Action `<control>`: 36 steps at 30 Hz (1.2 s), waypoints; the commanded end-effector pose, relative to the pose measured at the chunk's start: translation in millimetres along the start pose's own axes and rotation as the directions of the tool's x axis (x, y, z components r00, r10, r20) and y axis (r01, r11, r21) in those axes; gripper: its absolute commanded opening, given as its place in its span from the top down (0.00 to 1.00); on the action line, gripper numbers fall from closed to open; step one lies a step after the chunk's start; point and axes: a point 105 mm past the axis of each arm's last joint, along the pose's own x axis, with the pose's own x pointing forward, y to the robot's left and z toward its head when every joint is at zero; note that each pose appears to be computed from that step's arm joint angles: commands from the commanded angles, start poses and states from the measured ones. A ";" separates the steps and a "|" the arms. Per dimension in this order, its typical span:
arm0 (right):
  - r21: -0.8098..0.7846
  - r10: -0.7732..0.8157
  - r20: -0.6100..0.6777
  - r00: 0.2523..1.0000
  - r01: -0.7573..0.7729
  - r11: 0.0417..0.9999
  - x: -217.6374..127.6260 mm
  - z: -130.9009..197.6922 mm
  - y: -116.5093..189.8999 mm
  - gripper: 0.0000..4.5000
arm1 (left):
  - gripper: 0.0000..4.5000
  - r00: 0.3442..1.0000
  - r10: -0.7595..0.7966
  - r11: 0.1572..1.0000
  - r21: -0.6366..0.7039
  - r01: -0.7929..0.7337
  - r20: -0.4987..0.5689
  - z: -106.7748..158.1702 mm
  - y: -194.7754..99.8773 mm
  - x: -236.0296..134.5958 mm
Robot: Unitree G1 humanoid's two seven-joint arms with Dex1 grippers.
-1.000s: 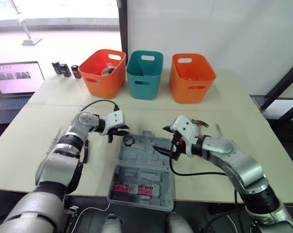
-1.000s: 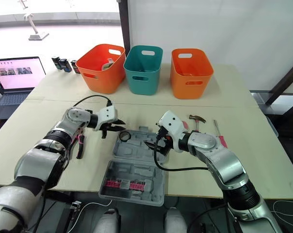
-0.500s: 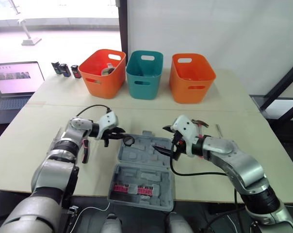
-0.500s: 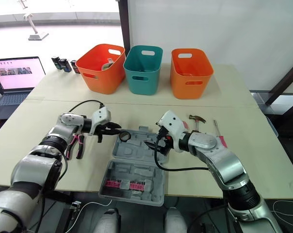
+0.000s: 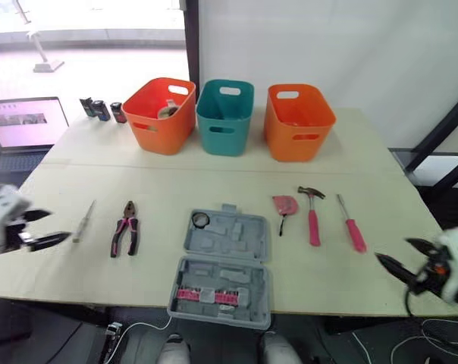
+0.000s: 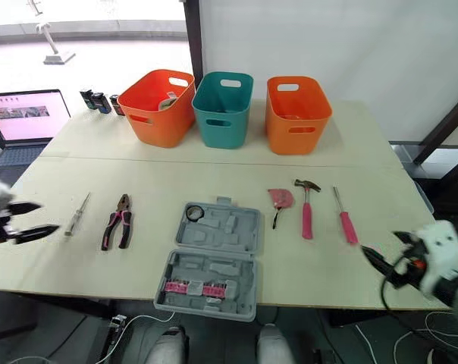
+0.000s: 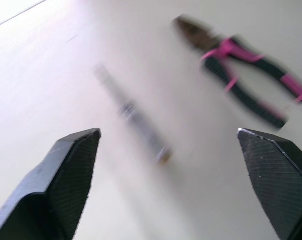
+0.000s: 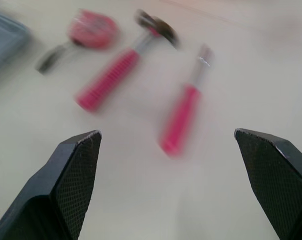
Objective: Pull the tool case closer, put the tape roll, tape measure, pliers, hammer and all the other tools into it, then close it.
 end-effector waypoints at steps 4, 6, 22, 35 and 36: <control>-0.041 -0.122 -0.021 0.992 0.121 0.992 -32.1 -15.9 -47.1 0.00 | 0.00 0.966 0.255 0.962 -0.093 -0.257 -0.028 -42.2 22.3 -55.0; -0.033 -0.140 -0.026 0.990 0.139 0.990 -33.2 -22.5 -53.3 0.00 | 0.00 0.960 0.279 0.954 -0.105 -0.282 -0.040 -51.7 21.3 -60.4; 0.029 0.044 0.076 0.996 -0.046 0.999 -11.3 13.1 15.0 0.00 | 0.00 0.991 0.084 0.984 -0.162 -0.067 0.104 -52.4 -46.6 16.5; 0.215 0.007 0.174 0.985 -0.045 0.976 66.4 66.1 154.4 0.00 | 0.00 0.802 -0.409 0.909 0.116 0.401 0.436 58.4 -179.5 64.8; 0.223 -0.014 0.166 0.986 -0.023 0.975 71.2 65.1 157.3 0.00 | 0.00 0.785 -0.440 0.895 0.140 0.423 0.436 62.2 -182.9 63.7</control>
